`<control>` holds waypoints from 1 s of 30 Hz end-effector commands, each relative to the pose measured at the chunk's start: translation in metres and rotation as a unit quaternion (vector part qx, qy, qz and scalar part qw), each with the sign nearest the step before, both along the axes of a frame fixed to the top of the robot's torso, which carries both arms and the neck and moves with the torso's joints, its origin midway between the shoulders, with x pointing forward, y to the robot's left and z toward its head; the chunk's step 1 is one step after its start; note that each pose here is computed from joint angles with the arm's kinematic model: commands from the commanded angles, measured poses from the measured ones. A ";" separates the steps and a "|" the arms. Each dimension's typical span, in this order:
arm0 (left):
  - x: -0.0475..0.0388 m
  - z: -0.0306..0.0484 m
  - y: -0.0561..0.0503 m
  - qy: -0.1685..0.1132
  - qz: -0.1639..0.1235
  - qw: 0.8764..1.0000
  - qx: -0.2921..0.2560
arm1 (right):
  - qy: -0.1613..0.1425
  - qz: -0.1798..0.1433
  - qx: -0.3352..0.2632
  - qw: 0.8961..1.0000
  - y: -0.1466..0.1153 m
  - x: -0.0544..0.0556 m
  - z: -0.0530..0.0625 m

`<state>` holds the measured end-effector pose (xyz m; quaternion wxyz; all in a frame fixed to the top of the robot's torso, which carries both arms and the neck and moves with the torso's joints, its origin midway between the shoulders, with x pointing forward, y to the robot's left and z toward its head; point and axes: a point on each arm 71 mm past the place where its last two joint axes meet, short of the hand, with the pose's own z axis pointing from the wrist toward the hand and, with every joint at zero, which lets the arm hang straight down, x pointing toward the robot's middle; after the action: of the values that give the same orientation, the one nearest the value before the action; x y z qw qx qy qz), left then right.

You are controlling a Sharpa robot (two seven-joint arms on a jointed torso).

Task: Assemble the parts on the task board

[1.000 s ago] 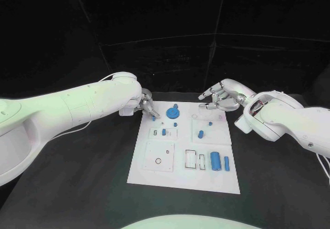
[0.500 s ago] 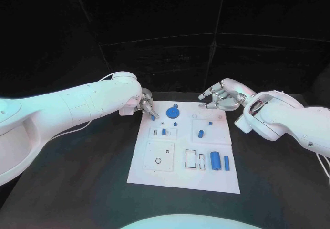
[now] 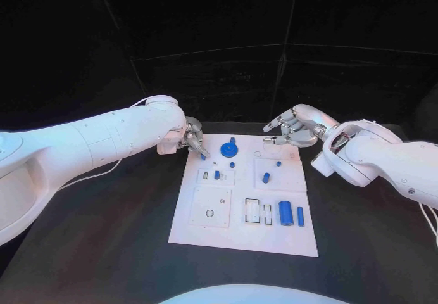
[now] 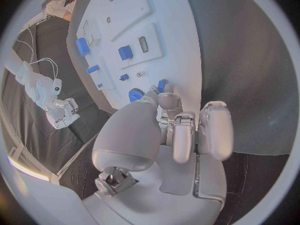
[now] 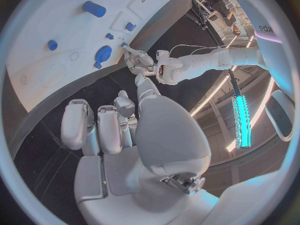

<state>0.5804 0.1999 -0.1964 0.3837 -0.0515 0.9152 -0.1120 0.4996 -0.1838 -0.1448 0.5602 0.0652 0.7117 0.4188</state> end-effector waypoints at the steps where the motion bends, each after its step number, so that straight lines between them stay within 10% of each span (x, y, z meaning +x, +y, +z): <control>1: -0.0012 0.0028 -0.001 -0.010 0.009 0.999 -0.046 | -0.002 0.003 0.000 1.000 0.000 0.000 0.001; 17: -0.0322 0.0163 0.000 -0.085 0.021 0.985 -0.150 | -0.003 -0.003 -0.001 1.000 -0.005 0.001 0.001; 30: -0.0676 0.0028 0.011 -0.098 -0.012 0.990 -0.102 | -0.003 -0.006 -0.002 1.000 -0.007 0.001 0.001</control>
<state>0.5123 0.2118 -0.1973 0.4360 -0.0864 0.8675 -0.2236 0.5005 -0.1914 -0.1450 0.5636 0.0694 0.7120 0.4130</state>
